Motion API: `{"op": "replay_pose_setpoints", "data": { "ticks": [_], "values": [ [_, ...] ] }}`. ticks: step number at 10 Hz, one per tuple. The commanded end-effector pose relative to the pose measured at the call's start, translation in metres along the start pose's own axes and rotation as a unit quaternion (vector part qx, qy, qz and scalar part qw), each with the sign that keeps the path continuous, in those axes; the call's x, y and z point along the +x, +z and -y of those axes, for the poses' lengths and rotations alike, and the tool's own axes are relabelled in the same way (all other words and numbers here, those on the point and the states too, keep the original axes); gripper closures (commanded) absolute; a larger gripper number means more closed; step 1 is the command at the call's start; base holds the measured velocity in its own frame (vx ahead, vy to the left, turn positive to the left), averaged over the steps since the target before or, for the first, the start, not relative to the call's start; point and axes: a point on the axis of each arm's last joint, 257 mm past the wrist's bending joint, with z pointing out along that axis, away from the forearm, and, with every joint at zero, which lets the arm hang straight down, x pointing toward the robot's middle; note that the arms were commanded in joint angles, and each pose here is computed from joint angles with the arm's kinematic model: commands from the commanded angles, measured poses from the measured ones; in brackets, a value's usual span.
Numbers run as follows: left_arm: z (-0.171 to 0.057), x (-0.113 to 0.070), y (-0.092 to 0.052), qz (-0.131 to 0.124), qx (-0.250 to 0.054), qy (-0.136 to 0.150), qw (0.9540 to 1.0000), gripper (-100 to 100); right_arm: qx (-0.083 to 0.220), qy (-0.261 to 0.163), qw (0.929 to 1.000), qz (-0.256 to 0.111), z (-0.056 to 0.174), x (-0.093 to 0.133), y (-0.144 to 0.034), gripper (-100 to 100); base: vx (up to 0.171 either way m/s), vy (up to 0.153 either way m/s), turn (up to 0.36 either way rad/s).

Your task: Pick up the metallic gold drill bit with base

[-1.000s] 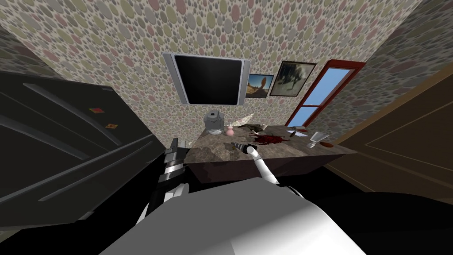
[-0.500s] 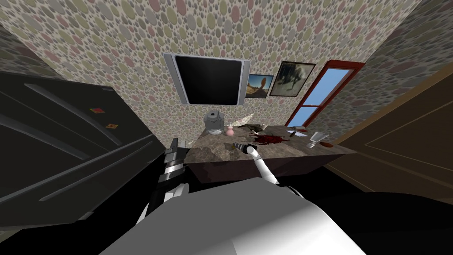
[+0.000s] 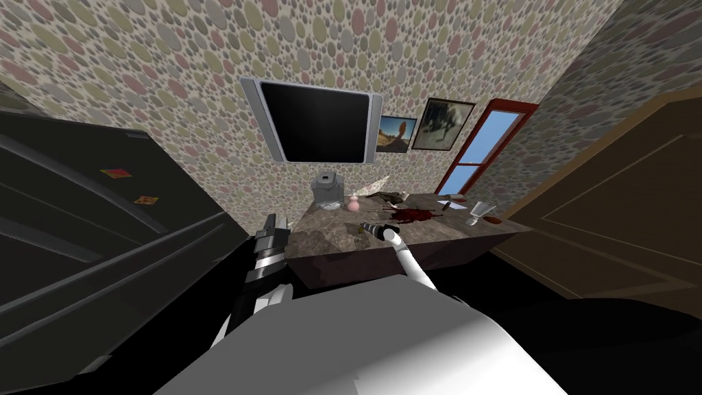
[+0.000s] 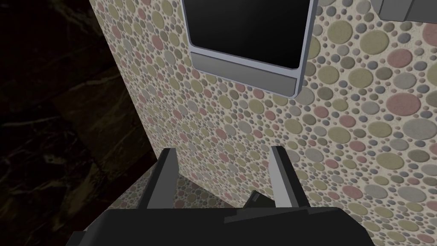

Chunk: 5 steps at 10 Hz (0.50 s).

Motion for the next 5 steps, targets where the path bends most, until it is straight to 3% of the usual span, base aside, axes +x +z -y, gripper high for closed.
{"op": "replay_pose_setpoints", "data": {
  "ticks": [1,4,5],
  "values": [
    [0.0,0.0,0.0,0.0,0.0,0.0,1.0,0,0.004,-0.002,1.0,0.004,0.0049,-0.006,-0.0037,100,0.034,-0.001,-0.054],
    [0.0,0.0,0.0,0.0,0.0,0.0,1.0,0,0.007,-0.004,0.9999,0.007,0.0089,-0.0091,-0.0059,100,0.02,-0.001,-0.047],
    [0.0,0.0,0.0,0.0,0.0,0.0,1.0,0,0.007,-0.004,0.9999,0.007,0.0094,-0.0096,-0.0062,0,0.0,0.0,0.0]
  ]
}}
